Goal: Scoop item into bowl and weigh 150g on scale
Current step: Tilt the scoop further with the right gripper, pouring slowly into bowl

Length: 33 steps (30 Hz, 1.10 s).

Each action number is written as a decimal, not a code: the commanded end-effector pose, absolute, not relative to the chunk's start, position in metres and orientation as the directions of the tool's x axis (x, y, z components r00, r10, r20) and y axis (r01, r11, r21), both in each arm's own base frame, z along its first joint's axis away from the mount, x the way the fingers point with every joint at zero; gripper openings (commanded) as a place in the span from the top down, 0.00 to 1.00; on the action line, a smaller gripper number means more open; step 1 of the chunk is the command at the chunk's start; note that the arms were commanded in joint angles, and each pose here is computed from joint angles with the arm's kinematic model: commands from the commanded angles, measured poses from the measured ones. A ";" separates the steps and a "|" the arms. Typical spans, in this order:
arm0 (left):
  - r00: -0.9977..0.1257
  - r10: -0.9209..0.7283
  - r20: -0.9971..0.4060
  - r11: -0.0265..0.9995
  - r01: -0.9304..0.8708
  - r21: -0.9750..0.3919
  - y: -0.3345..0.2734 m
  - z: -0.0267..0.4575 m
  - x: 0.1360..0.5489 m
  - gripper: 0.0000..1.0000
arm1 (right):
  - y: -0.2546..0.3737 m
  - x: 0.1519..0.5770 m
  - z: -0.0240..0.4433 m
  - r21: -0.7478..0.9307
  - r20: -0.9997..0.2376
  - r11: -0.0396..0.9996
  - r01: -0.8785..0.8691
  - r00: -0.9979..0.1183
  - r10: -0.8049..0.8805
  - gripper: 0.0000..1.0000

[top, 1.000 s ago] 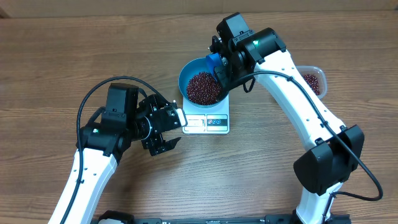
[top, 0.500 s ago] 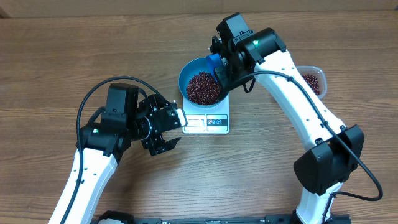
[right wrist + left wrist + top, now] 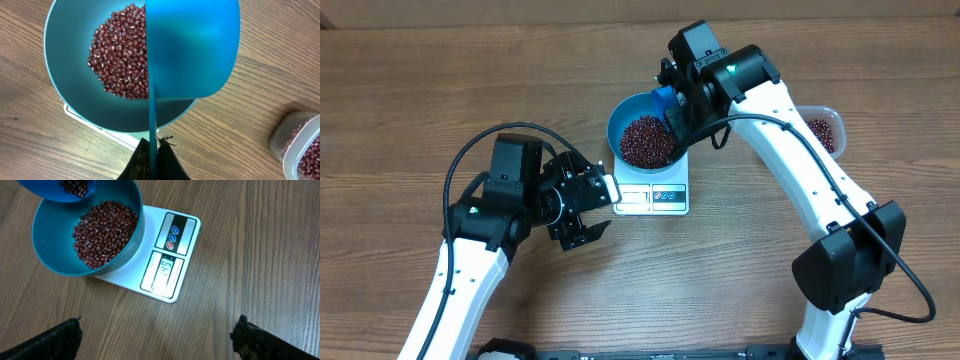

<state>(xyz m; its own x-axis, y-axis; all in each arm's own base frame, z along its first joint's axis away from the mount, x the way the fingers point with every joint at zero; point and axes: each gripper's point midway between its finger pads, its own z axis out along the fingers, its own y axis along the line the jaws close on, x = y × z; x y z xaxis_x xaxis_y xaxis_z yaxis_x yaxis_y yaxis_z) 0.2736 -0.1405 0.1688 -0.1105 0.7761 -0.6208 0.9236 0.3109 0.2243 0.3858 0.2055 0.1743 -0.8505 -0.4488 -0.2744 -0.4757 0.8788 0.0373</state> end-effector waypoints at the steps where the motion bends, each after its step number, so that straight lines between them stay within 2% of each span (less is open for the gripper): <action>1: -0.118 0.772 -0.625 0.309 0.928 0.206 -0.143 0.166 0.271 0.00 | 0.209 0.389 0.202 0.042 -0.347 0.877 -0.478 -0.830 -0.436 0.96; 33: -0.118 0.772 -0.625 0.309 0.928 0.206 -0.143 0.166 0.271 0.00 | 0.208 0.388 0.201 0.047 -0.345 0.876 -0.479 -0.831 -0.436 0.96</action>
<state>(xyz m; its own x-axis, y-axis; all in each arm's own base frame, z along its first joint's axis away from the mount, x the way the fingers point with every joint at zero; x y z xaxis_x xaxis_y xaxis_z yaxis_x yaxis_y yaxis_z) 0.2736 -0.1405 0.1688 -0.1101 0.7762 -0.6207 0.9236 0.3106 0.2246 0.3855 0.2049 0.1741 -0.8515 -0.4485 -0.2719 -0.4751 0.8791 0.0377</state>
